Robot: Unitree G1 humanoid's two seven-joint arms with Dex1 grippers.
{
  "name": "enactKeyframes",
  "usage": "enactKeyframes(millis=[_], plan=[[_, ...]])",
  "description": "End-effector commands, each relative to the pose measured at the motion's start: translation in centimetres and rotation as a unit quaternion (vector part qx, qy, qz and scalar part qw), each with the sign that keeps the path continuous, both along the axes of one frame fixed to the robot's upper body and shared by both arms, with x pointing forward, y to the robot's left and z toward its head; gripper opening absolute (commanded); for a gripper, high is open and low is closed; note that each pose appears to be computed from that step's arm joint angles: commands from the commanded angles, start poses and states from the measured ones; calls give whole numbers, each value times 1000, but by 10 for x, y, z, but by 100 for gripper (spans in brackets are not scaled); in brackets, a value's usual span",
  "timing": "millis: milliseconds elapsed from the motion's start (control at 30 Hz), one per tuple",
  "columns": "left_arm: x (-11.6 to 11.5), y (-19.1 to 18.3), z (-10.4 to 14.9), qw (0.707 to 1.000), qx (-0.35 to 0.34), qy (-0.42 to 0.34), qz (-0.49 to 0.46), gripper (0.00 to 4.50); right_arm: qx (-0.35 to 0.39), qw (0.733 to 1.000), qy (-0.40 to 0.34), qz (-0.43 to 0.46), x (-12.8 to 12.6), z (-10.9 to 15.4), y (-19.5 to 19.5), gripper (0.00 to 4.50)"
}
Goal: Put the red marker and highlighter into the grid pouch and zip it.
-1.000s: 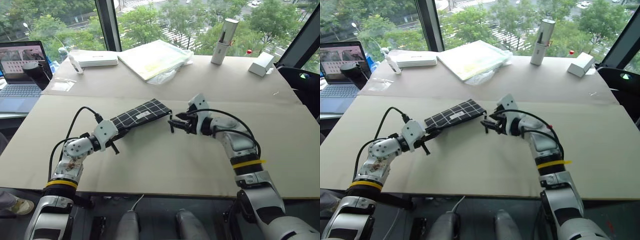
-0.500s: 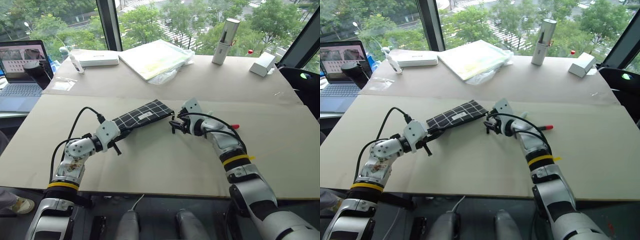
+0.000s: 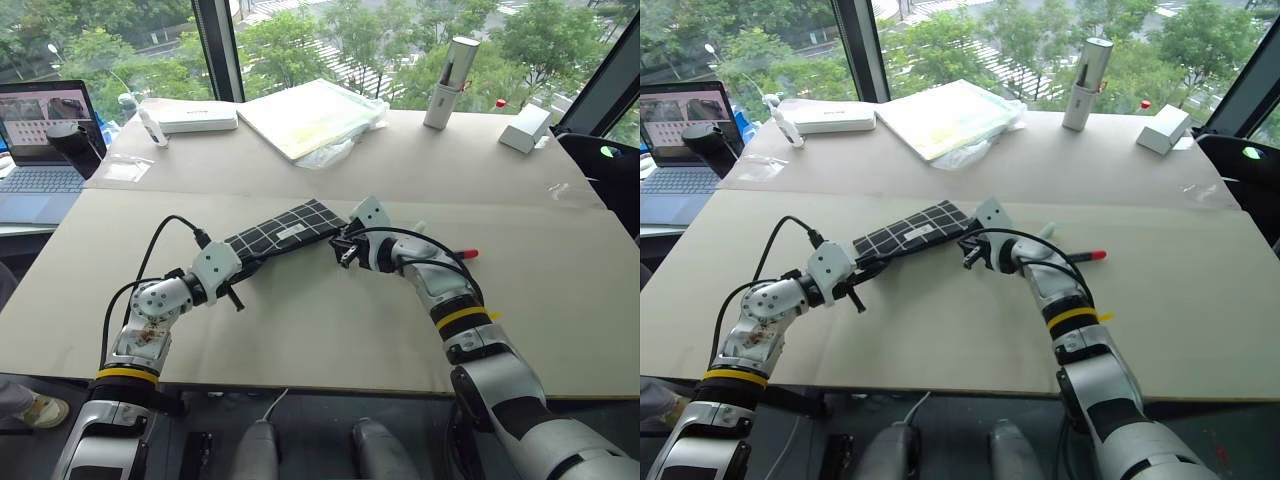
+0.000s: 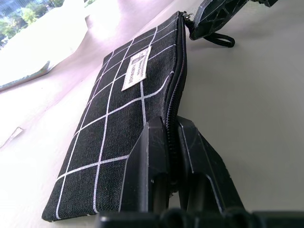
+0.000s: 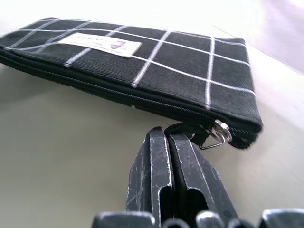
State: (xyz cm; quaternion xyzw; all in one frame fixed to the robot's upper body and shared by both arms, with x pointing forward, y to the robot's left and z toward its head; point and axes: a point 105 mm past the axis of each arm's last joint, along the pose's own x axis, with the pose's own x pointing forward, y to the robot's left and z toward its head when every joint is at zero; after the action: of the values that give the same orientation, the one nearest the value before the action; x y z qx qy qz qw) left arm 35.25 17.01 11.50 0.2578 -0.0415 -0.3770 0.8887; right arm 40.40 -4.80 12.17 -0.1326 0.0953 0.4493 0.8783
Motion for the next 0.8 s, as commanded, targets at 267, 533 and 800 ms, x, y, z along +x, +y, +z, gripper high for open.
enactKeyframes(millis=[267,533,800], plan=[[4,-13,11,1000,-10,-20,-19,0,6,995,-11,94,-30,11,60,3],[5,-15,12,999,-11,-20,-22,0,28,990,-3,140,-50,16,84,3],[4,-15,11,1000,-11,-18,-23,0,63,992,2,113,-43,27,75,110]])
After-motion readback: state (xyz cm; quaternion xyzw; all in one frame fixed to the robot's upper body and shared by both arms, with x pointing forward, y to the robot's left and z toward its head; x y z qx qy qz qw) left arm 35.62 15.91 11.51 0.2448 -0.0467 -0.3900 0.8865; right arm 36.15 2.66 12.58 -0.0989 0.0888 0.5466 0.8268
